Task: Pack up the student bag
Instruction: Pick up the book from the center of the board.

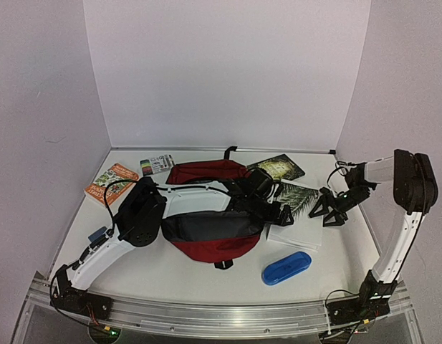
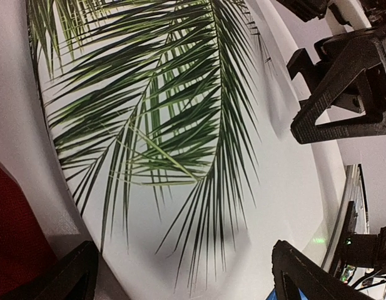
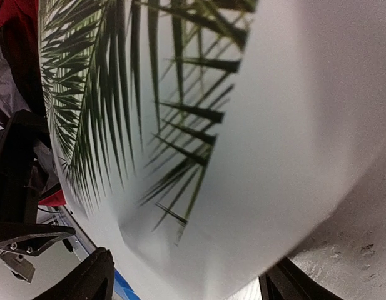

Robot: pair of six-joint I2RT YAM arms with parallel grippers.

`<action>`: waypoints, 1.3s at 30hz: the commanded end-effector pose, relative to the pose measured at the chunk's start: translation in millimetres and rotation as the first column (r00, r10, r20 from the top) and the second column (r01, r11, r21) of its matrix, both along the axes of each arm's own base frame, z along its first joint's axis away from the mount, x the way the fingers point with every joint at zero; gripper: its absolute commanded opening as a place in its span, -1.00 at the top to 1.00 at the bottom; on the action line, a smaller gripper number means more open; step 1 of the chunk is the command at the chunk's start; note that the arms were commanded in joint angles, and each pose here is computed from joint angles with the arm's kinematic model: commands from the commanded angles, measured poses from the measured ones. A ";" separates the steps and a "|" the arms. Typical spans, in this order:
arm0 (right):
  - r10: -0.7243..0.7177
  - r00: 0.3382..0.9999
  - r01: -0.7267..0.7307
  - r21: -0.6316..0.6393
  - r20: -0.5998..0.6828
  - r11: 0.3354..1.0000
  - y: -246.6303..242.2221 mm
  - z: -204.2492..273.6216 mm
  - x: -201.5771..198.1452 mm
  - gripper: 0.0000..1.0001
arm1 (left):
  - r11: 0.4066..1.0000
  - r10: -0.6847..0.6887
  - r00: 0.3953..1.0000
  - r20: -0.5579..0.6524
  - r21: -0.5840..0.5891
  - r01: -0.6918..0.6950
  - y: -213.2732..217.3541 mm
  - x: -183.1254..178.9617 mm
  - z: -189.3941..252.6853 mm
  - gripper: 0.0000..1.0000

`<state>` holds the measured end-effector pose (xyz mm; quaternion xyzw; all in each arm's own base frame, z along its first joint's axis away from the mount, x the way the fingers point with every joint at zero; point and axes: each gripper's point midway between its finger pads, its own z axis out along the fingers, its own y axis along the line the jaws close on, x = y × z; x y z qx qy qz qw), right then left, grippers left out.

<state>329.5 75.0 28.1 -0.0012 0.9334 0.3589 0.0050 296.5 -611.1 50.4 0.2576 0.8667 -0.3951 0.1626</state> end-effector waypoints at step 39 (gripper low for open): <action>0.299 0.941 -0.305 0.009 0.157 0.952 134.7 39.4 -0.5 -0.68 | 0.942 0.329 0.937 0.118 0.037 -0.335 179.0 -14.4 100.2 -0.99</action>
